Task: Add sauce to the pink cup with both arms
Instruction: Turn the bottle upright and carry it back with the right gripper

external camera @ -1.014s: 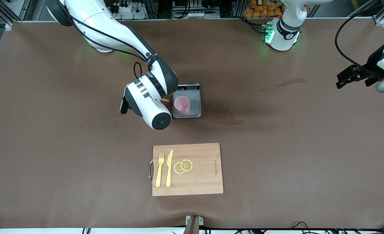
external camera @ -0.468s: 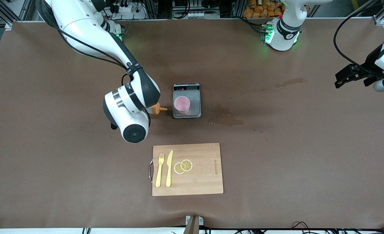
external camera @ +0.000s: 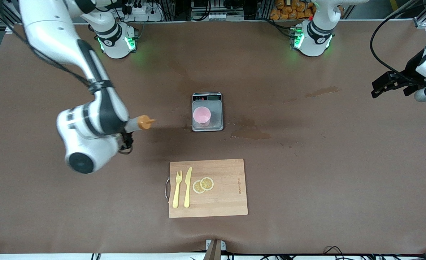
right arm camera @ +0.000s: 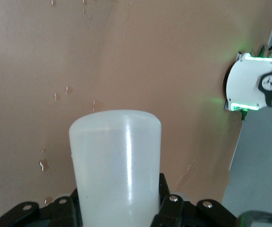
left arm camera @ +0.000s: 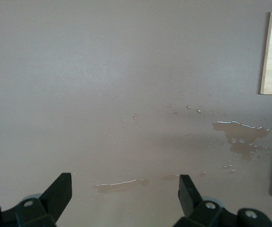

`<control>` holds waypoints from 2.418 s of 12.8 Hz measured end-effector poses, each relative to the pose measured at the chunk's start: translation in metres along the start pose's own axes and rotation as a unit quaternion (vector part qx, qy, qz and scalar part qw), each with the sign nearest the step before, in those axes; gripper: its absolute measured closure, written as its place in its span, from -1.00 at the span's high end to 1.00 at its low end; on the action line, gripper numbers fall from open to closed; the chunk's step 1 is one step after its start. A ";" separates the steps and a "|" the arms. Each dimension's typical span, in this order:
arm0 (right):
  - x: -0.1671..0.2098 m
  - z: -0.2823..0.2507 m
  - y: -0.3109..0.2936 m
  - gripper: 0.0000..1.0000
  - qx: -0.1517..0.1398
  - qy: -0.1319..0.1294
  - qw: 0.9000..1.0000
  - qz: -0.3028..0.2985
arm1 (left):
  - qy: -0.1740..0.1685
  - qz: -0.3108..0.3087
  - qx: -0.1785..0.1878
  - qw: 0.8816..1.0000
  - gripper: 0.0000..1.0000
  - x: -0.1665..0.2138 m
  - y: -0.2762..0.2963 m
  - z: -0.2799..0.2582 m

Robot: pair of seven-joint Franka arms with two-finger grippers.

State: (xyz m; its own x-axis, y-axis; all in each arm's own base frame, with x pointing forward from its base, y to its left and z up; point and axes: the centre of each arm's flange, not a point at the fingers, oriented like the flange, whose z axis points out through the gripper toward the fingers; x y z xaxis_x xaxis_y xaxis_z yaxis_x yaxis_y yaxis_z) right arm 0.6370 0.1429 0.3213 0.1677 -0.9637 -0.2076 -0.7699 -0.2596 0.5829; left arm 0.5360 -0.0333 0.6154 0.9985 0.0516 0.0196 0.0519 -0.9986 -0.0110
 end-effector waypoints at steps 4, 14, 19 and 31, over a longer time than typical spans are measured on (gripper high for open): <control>0.125 0.005 0.019 0.13 0.015 -0.086 0.992 -0.091 | 0.005 -0.001 -0.001 1.000 1.00 0.000 -0.001 -0.005; 0.275 0.100 0.032 0.13 0.084 -0.256 0.923 -0.274 | -0.013 -0.003 0.001 1.000 1.00 -0.003 -0.002 0.001; 0.302 0.163 0.013 0.18 0.107 -0.328 0.890 -0.299 | -0.014 -0.005 0.002 1.000 1.00 -0.002 -0.004 0.002; 0.328 0.177 0.019 0.44 0.122 -0.343 0.888 -0.280 | -0.011 -0.007 0.001 1.000 1.00 -0.002 -0.005 -0.002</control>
State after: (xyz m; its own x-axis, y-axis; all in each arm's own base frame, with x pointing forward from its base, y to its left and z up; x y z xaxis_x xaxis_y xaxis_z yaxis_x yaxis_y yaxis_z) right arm 0.5679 -0.1676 0.1250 0.2160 -0.4011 -0.8902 -0.8082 -0.5850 0.0674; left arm 0.5337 -0.0283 0.6172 0.9979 0.0649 -0.0016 0.0649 -0.9978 -0.0129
